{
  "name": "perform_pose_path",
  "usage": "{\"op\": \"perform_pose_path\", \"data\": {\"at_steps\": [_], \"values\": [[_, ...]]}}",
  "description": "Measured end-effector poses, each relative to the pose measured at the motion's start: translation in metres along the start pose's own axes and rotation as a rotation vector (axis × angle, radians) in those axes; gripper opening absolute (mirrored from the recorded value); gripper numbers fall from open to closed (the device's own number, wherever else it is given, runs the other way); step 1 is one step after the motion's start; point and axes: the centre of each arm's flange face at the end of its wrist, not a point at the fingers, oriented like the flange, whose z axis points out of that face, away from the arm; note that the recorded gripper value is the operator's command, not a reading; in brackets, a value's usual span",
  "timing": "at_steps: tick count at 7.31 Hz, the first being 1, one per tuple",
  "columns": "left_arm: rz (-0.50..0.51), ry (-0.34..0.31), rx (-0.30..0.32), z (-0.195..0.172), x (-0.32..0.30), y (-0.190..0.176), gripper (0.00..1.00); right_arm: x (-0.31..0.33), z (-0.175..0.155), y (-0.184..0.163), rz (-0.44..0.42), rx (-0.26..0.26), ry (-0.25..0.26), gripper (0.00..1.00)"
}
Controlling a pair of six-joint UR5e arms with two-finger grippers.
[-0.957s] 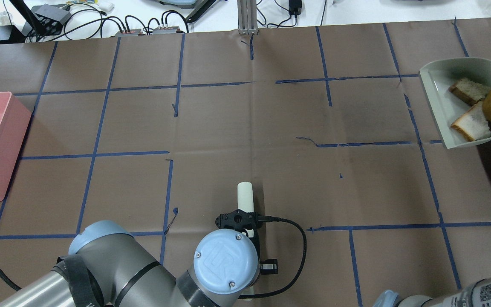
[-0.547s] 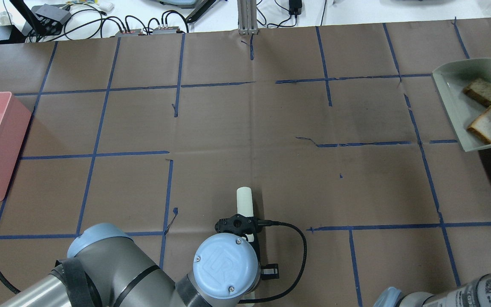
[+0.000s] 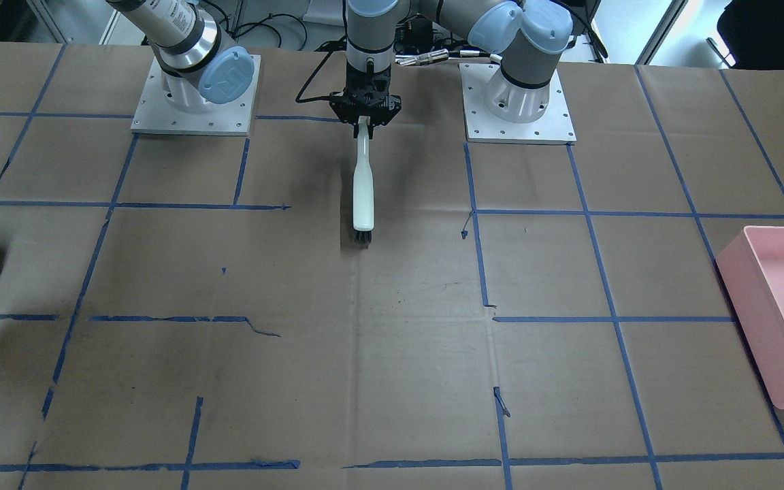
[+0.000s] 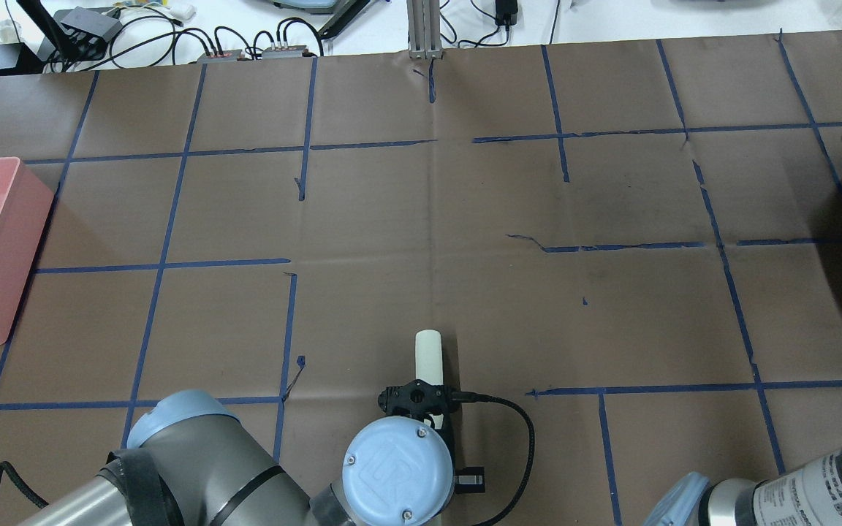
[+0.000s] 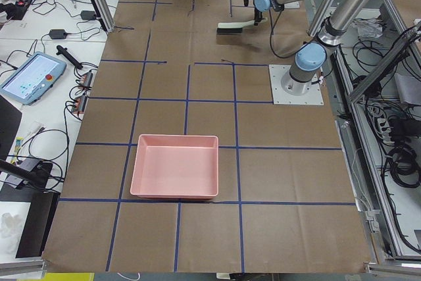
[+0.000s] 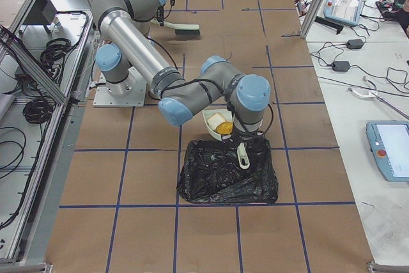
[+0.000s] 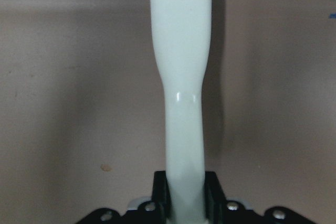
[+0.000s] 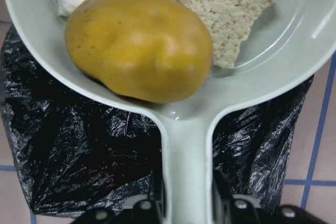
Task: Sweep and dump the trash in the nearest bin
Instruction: 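Carry the loaded dustpan with the right gripper over the trash bag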
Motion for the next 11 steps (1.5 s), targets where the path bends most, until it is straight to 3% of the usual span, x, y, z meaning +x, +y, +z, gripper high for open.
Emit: {"op": "perform_pose_path", "data": {"at_steps": [5,7,9,11], "values": [[-0.008,-0.001,-0.012,0.004,0.0,0.004,0.06,-0.046,-0.017,0.063,0.054,-0.051,0.009,0.0],[-0.008,-0.007,-0.019,0.008,-0.002,0.007,0.18,-0.05,-0.022,0.071,0.063,-0.079,0.025,0.0],[-0.008,-0.012,-0.021,0.01,-0.003,0.009,0.43,-0.05,-0.024,0.086,0.073,-0.113,0.042,0.0],[-0.007,-0.013,-0.022,0.011,-0.003,0.009,0.5,-0.056,-0.017,0.112,0.091,-0.128,0.037,0.0]]}}
